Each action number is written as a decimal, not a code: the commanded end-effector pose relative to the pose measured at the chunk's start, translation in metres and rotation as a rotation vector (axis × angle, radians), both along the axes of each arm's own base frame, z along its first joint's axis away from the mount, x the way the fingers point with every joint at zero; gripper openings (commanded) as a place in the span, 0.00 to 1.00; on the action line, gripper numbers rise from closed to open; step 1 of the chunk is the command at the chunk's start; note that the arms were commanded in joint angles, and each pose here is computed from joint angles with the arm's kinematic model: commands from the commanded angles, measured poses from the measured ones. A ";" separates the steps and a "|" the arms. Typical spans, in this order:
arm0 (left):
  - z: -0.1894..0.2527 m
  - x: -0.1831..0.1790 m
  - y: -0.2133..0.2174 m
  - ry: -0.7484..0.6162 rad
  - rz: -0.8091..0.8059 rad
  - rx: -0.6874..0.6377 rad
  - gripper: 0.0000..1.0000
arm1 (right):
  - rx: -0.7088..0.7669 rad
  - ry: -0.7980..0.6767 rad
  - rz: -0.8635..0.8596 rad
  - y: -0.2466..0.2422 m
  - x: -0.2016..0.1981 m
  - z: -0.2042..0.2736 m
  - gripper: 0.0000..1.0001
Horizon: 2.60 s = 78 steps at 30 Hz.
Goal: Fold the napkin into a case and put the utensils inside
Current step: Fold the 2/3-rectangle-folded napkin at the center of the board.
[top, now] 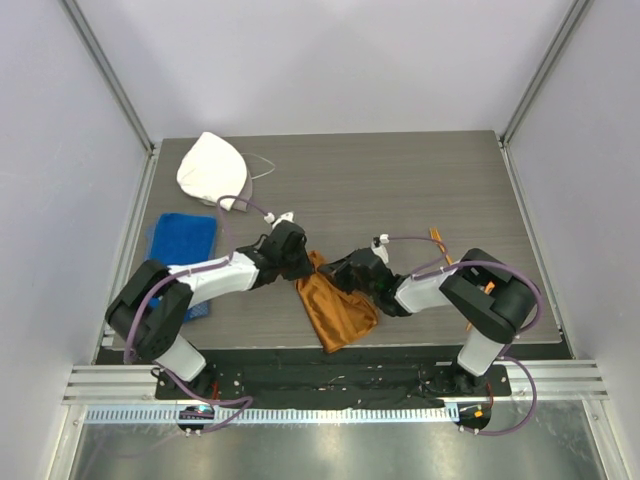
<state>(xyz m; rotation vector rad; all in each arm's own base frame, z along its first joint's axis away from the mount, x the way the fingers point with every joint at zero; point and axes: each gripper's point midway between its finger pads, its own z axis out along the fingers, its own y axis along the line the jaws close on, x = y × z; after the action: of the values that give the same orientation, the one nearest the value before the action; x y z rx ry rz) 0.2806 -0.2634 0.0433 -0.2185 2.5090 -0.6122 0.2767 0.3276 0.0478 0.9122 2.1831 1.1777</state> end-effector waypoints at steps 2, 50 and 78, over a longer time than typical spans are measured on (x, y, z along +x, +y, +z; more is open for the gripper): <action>0.024 -0.004 0.005 -0.033 -0.032 -0.012 0.12 | -0.146 -0.124 0.109 -0.006 0.007 0.013 0.01; -0.033 -0.023 -0.018 0.158 -0.037 -0.011 0.09 | -0.213 -0.353 0.596 -0.053 -0.019 0.034 0.01; 0.052 -0.020 -0.026 0.026 -0.106 -0.075 0.41 | -0.193 -0.249 0.362 -0.012 -0.031 0.009 0.01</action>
<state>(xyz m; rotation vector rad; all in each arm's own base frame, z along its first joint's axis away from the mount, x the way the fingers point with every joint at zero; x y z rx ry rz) 0.2479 -0.2795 0.0489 -0.1928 2.6174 -0.7076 0.2315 0.3072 0.0324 0.3128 2.3575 1.1411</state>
